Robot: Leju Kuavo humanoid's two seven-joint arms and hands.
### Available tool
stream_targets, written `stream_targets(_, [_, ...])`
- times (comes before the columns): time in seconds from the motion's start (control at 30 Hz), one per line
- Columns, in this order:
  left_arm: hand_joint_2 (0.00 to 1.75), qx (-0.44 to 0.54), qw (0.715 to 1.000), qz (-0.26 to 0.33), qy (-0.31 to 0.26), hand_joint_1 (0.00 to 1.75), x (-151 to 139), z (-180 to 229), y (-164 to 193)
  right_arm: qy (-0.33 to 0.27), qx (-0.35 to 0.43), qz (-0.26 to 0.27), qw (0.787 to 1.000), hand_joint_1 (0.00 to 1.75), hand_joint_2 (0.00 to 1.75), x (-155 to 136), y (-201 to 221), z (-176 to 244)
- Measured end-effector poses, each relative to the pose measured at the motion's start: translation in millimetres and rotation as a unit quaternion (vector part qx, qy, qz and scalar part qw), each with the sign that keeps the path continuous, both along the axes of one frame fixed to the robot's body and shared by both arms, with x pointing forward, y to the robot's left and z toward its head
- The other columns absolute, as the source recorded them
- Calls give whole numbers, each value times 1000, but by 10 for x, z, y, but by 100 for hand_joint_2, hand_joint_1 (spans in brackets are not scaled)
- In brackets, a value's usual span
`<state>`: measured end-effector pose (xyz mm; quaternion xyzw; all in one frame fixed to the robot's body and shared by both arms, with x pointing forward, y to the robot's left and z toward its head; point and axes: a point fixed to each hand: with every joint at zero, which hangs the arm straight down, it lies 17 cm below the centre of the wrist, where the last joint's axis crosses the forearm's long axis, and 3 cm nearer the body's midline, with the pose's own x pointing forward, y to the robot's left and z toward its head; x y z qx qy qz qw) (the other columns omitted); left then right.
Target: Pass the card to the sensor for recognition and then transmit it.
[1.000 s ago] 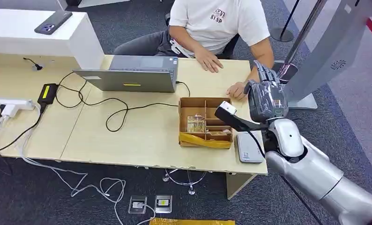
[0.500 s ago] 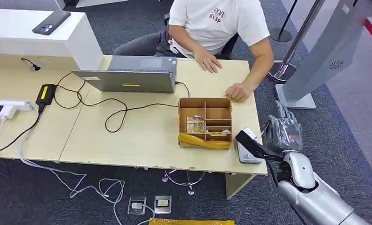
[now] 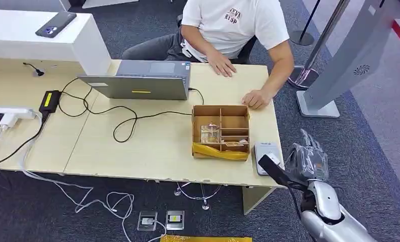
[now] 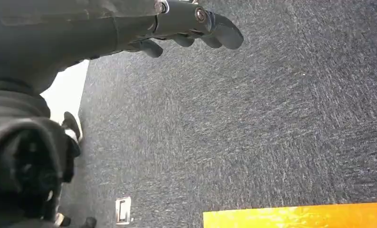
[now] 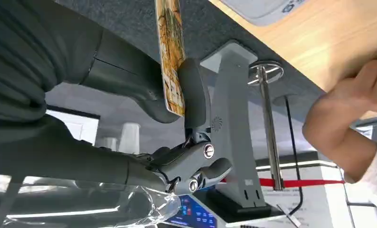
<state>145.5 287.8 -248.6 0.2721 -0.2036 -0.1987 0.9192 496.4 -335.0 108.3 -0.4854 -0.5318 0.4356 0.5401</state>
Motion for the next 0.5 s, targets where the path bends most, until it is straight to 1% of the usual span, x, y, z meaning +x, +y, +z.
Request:
stream_targets(0.23, [0, -1, 1000, -2, 0, 0, 3, 0, -7, 10, 3, -14, 1000, 175, 175, -72, -109, -99])
stream_targets(0.5, [0, -1, 1000, -3, 0, 0, 6, 0, -12, 11, 5, -19, 1000, 175, 175, -87, -152, -116])
